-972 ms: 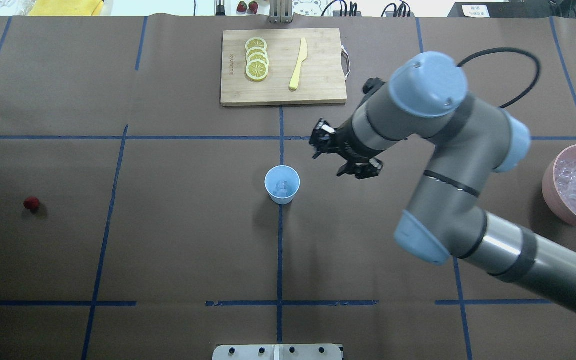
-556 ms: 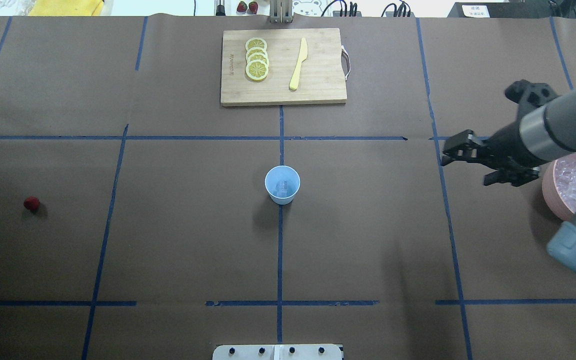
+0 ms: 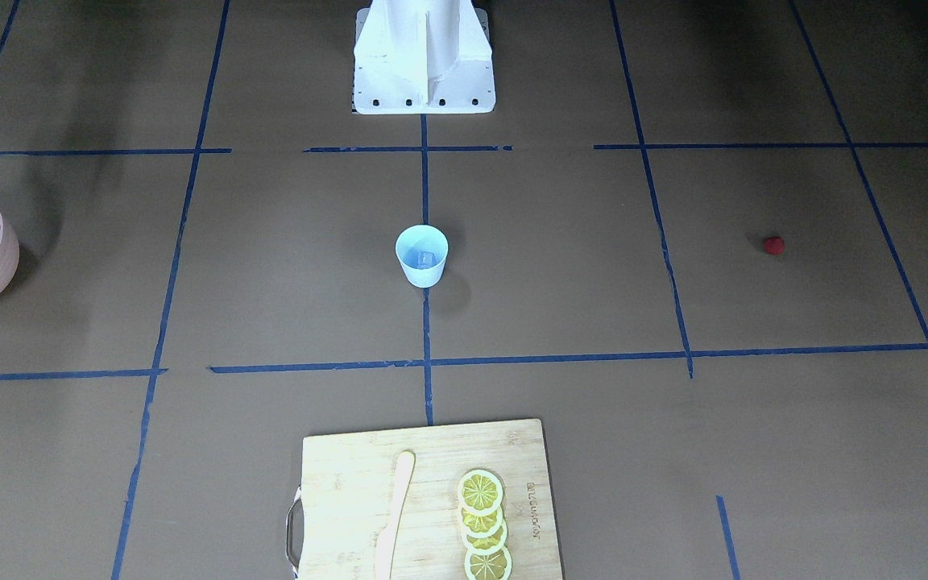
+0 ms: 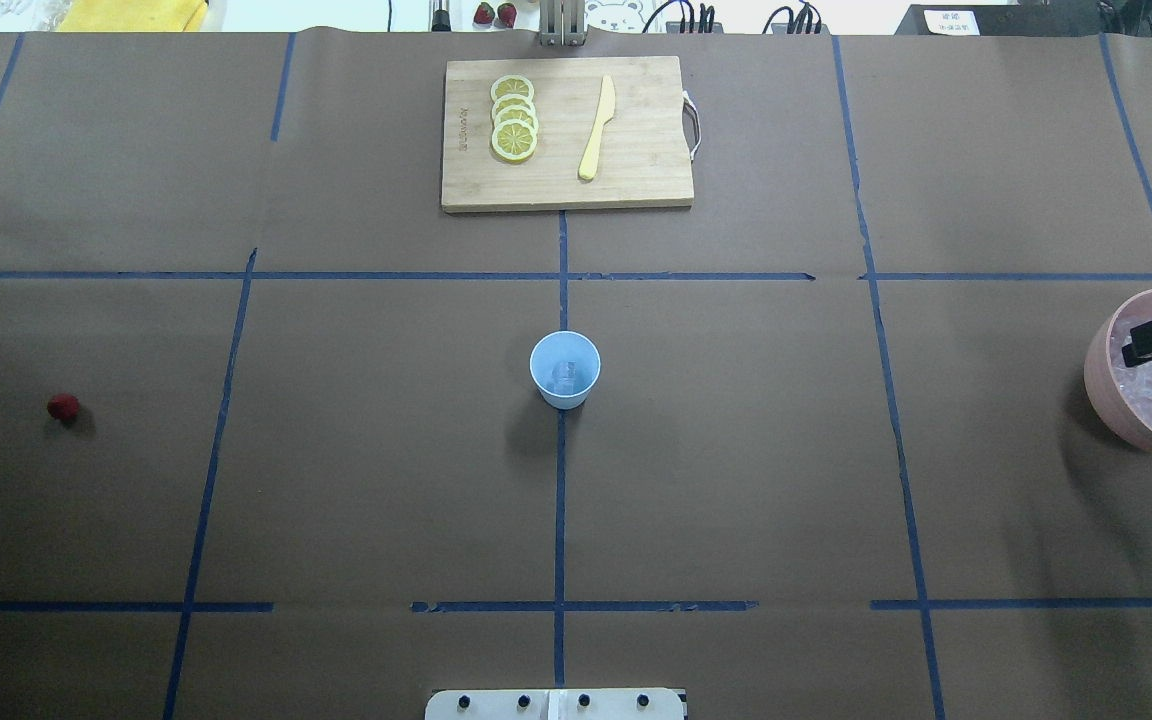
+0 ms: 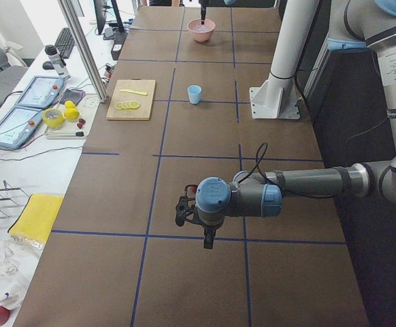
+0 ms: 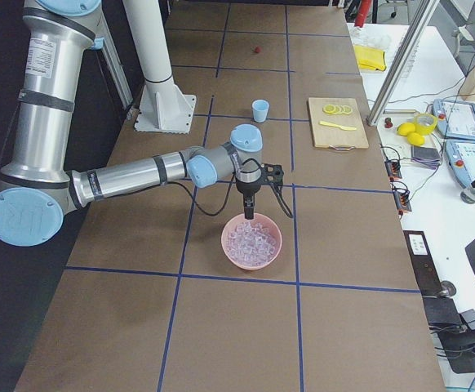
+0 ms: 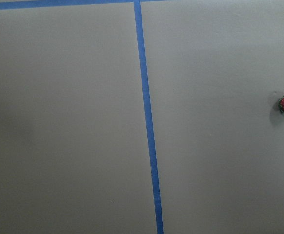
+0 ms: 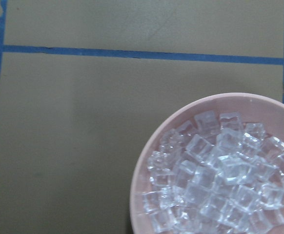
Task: Put ice and strawberries in cup
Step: 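Move the right gripper back into the pink bowl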
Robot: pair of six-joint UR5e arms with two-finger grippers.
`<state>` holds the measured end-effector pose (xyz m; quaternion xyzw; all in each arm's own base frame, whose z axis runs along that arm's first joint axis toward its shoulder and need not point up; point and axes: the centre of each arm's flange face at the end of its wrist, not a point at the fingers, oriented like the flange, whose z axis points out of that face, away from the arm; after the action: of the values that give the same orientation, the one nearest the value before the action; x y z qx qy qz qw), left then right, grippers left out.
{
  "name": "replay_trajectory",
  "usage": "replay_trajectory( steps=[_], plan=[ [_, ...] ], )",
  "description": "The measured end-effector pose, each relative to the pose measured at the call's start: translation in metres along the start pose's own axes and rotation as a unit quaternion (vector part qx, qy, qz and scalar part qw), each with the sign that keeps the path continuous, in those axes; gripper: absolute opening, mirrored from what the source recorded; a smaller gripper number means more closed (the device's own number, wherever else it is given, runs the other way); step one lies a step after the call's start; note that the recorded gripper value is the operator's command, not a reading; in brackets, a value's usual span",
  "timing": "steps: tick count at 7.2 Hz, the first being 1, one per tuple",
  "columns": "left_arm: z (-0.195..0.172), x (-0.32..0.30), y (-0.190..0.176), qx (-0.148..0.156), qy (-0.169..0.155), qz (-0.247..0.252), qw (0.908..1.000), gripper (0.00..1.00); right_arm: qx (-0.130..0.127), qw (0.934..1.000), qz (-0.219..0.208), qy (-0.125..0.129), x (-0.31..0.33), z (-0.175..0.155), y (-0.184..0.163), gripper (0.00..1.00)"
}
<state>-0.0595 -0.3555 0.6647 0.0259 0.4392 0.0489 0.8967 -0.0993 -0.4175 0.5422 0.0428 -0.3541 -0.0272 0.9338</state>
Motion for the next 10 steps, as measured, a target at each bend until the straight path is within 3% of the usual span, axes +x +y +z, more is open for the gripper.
replay_trajectory(
  steps=[2,5,10],
  plan=[
    [0.0,0.0,0.002,-0.001,0.0,-0.001,1.0,1.0,-0.013,0.9985,-0.052,0.011,0.029,0.023,-0.016,0.99],
    [0.001,-0.001,0.004,-0.002,0.0,-0.002,1.0,1.0,-0.024,0.9965,-0.078,0.014,0.038,0.044,-0.037,0.96],
    [0.002,-0.002,0.005,-0.002,0.0,-0.003,1.0,1.0,-0.049,0.9962,-0.071,0.011,0.053,0.066,-0.035,0.91]
  ],
)
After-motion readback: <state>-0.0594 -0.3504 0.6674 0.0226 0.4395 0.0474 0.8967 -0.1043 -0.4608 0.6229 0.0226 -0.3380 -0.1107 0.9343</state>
